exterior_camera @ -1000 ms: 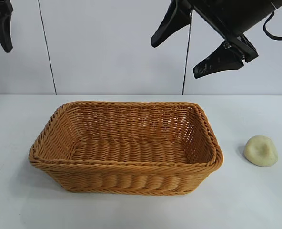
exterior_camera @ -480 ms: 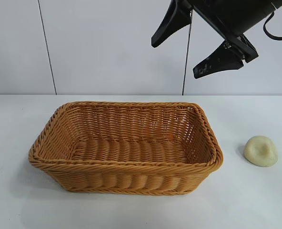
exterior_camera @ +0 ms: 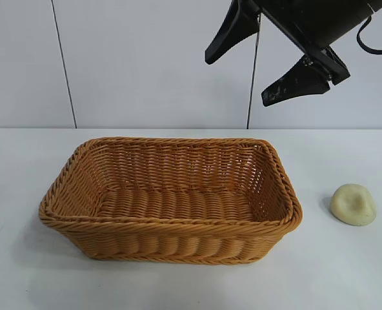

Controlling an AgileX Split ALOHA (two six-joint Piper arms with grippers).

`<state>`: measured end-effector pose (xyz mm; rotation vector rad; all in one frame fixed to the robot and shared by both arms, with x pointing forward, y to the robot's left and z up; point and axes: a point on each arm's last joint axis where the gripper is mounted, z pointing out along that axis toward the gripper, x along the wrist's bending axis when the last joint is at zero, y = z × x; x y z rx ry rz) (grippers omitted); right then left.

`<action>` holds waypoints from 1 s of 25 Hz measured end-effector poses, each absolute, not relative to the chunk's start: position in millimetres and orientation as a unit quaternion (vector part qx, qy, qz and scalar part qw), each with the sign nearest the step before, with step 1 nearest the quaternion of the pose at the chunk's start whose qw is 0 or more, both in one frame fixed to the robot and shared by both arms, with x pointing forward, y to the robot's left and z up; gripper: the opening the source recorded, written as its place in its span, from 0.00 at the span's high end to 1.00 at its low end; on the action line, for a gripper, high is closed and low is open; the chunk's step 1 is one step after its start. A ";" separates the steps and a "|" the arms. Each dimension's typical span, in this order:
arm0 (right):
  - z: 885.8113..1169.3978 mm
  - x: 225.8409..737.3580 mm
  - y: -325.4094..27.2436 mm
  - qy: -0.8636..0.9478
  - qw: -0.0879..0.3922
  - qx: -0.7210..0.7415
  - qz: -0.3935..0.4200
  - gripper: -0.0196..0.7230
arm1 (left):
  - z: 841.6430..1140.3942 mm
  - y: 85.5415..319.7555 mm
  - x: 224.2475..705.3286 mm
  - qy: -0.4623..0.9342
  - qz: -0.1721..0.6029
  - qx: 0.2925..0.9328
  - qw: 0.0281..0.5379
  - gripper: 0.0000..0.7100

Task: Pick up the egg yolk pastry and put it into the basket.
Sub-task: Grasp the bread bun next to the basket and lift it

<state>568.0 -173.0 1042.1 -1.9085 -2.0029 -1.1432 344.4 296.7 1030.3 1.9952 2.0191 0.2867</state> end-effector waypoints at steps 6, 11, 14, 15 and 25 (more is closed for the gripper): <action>1042.1 568.0 -173.0 -0.667 0.074 -0.636 -0.381 0.04 | 1032.9 296.6 313.3 0.684 0.168 0.678 0.211 0.02; 1042.1 568.0 -173.0 -0.667 0.074 -0.636 -0.381 0.04 | 1042.0 296.4 294.5 0.667 0.216 0.665 0.258 0.02; 1042.1 567.9 -173.0 -0.667 0.074 -0.636 -0.381 0.04 | 1046.6 296.3 280.8 0.654 0.247 0.654 0.288 0.02; 1042.0 567.8 -173.0 -0.668 0.075 -0.636 -0.380 0.04 | 1048.0 296.2 275.5 0.649 0.259 0.650 0.300 0.02; 1037.2 564.5 -176.8 -0.699 0.060 -0.622 -0.347 0.04 | 1052.1 295.9 236.3 0.605 0.340 0.612 0.379 0.02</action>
